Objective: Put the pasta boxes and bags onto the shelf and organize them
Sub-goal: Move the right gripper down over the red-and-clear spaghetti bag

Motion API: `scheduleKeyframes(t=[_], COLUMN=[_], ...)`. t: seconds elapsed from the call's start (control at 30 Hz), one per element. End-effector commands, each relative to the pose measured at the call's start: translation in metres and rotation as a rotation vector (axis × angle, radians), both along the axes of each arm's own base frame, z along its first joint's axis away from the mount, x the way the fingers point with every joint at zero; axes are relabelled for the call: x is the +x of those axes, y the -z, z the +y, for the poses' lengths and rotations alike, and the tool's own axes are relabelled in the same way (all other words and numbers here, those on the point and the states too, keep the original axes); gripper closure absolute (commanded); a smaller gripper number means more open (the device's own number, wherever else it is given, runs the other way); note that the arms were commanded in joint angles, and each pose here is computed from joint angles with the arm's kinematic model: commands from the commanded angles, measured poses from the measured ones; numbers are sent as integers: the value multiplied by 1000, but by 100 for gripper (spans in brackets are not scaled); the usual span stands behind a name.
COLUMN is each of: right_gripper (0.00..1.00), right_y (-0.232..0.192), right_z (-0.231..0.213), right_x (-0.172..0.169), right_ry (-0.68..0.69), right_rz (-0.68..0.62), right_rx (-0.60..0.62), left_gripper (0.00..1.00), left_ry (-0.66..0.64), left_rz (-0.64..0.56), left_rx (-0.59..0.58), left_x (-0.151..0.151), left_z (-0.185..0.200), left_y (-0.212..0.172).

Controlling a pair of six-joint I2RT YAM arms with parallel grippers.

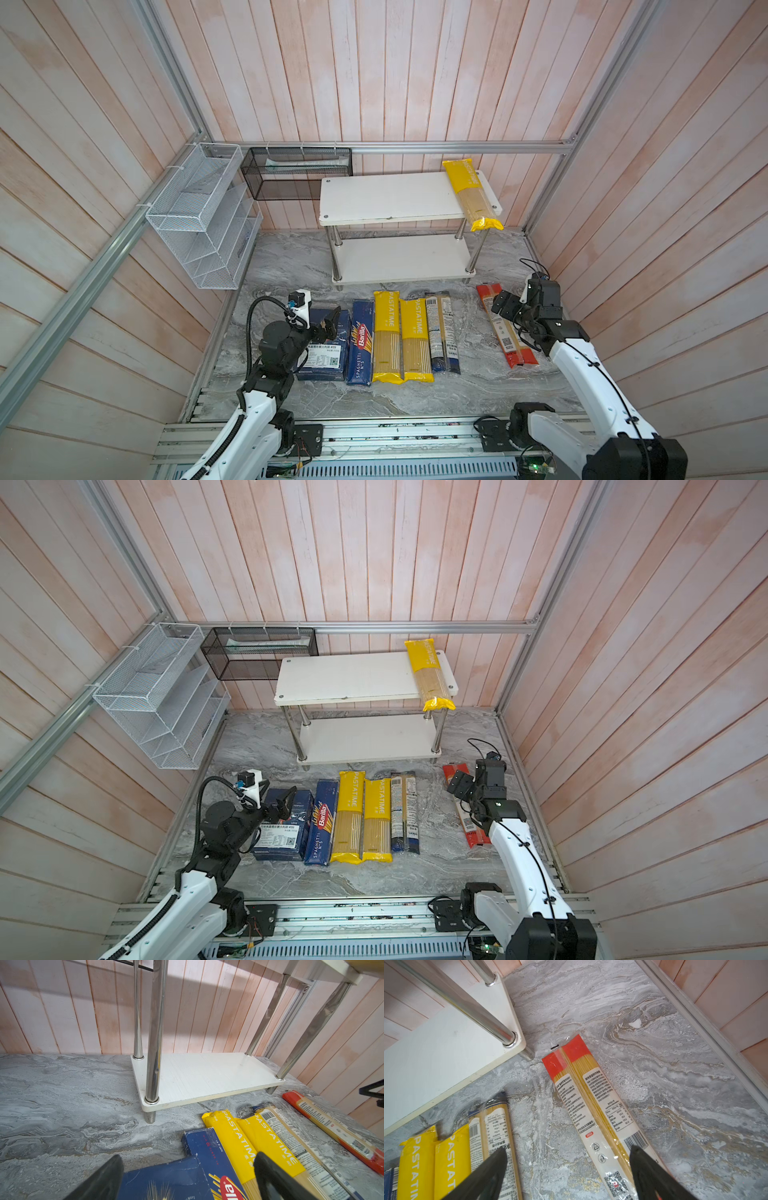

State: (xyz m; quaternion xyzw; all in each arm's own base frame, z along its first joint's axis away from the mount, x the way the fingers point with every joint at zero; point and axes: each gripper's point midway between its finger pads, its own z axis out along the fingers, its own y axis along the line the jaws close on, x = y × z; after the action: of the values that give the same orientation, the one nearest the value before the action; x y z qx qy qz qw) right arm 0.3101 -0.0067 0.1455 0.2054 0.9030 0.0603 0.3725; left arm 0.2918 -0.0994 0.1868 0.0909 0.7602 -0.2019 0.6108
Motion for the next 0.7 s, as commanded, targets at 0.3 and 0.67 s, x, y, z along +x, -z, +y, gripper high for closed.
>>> scheduleKeyframes(t=[0.3,0.67], right_gripper=[7,7], right_y=[34,67], right_z=[-27,-35], right_x=[20,33], right_ry=[39,14], right_rz=[82,138], right_rx=[-60,-6], left_gripper=[0,0], left_ry=[22,26], left_rz=[14,25], left_rx=[9,10], left_x=[-1,0], left_z=[-3,-4], left_y=[6,7])
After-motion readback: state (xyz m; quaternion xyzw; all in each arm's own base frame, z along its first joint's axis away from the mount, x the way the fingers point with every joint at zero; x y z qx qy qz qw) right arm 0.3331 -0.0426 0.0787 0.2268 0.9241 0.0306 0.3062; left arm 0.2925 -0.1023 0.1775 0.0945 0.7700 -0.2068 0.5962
